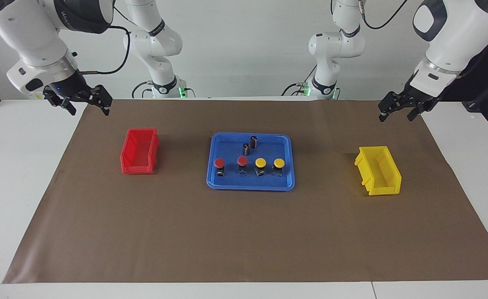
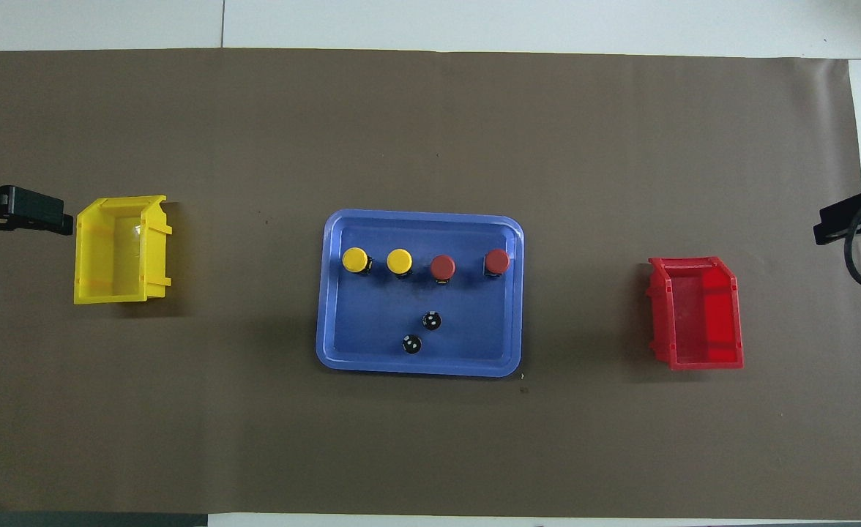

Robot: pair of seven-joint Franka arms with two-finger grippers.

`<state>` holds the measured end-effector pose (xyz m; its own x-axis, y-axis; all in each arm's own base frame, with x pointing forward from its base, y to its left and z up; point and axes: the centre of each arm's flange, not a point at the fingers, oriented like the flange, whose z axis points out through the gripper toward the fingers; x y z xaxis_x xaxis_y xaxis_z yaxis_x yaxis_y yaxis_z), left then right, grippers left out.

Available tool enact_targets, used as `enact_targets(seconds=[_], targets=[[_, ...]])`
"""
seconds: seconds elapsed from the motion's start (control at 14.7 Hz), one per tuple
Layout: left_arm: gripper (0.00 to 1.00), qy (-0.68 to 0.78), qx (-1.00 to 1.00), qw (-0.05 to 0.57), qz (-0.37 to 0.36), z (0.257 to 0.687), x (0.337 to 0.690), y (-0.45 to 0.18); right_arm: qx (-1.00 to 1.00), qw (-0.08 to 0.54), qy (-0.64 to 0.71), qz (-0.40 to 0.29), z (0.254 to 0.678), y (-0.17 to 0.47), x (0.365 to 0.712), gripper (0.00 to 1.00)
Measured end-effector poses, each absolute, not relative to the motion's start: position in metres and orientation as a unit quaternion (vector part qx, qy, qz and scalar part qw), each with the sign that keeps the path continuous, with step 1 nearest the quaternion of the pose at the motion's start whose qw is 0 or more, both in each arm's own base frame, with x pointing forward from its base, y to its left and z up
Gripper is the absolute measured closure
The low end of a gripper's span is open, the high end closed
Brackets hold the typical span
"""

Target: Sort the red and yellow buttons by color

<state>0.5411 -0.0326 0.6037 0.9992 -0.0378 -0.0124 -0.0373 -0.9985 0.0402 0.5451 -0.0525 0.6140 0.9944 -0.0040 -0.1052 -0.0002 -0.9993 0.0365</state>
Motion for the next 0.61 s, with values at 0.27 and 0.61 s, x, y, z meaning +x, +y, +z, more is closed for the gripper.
enact_targets(seconds=[0.27,0.61], targets=[[0.00,-0.018,1.000,0.020,-0.007,0.6037,0.5412,-0.0319,0.998,0.018,-0.001,-0.053,0.6140,-0.0525,0.5451,0.00],[0.00,-0.018,1.000,0.020,-0.007,0.6037,0.5411,-0.0316,0.998,0.018,0.002,-0.053,0.6140,-0.0491,0.5454,0.00]])
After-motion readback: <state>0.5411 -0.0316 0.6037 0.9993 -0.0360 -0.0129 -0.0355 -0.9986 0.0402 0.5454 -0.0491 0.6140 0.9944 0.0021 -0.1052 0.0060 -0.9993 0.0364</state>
